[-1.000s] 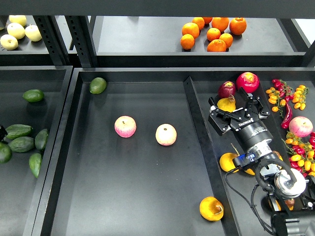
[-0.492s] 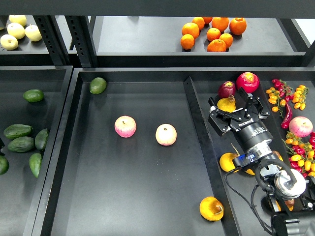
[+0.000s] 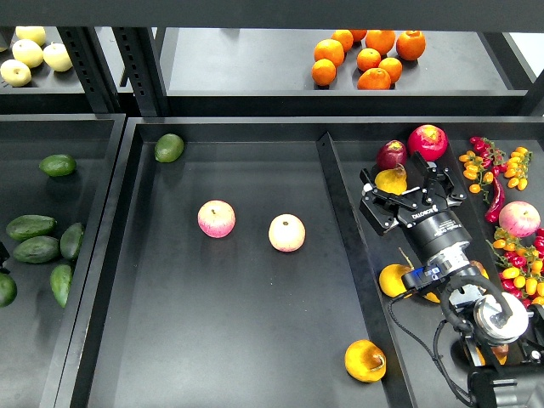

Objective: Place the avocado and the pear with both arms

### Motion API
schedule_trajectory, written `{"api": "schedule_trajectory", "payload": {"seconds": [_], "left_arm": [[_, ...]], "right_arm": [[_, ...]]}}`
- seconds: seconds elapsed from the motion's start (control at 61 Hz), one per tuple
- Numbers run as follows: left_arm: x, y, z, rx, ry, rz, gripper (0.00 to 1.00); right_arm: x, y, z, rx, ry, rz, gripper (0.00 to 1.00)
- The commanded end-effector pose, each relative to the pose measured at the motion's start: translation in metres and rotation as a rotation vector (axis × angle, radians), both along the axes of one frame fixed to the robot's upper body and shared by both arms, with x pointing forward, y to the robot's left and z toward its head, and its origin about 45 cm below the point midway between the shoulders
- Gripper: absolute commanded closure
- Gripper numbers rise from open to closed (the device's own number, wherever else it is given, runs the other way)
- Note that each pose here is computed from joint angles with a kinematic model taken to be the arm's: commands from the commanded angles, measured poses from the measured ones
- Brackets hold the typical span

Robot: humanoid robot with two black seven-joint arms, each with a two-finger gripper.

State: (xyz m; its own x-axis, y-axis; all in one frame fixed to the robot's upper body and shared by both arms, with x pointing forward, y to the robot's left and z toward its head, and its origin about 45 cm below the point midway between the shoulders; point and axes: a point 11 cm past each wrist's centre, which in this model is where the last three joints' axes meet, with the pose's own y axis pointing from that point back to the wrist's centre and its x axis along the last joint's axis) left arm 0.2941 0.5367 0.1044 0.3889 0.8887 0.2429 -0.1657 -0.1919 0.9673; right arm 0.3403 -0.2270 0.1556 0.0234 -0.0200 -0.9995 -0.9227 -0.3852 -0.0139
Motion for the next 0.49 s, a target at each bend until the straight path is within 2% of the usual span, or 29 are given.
{"api": "schedule_trajectory", "payload": {"seconds": [0.0,0.475], "left_arm": [[-0.0001,-0.0001,-0.0001,0.000,0.000,0.000,0.70],[-0.0001,-0.0001,-0.0001,0.000,0.000,0.000,0.63]], "right_arm": [[-0.0001,0.0003,-0.0001,0.000,0.000,0.001,0.00],[0.0001,-0.0002,0.0001,0.001,0.000,-0.001,0.00]]}}
